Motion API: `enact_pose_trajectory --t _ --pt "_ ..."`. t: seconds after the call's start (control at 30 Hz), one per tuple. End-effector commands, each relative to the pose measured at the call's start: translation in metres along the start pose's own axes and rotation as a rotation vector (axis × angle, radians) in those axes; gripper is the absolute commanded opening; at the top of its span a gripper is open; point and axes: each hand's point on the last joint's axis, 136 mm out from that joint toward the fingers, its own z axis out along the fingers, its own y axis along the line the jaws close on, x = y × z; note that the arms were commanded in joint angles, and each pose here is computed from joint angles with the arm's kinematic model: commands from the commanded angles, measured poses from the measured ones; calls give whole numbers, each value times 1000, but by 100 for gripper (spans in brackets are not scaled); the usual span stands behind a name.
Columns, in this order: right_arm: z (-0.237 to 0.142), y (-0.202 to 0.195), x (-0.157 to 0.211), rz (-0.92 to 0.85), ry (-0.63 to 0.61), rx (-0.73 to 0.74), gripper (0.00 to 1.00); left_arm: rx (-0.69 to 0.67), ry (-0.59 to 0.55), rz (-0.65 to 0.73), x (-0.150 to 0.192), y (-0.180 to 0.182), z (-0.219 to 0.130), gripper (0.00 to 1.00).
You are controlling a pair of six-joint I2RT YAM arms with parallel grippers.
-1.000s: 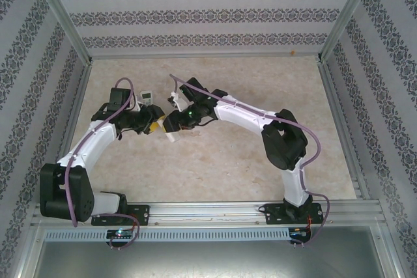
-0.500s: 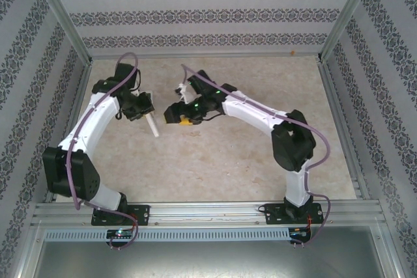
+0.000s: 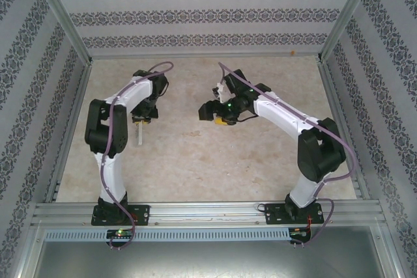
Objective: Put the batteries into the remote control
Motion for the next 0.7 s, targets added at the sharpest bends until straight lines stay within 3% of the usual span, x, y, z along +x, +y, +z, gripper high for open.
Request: enact_pose_trajectory --t 0.0,0.23,0.43,0.53,0.67 --pt "-19 -13 11 -3 -30 53 83 -16 -37 -5 -14 -16 0 10" --pt "-46 -49 29 94 -101 97 85 29 -39 31 -23 -51 14 37" --pt "-80 -111 25 166 -252 230 90 188 -117 26 -24 -54 -30 54" --pt "-113 -177 17 160 -412 446 93 354 -365 26 -26 -54 -76 61" --pt "-146 -240 4 90 -624 688 96 575 -806 2 -14 -31 -135 84"
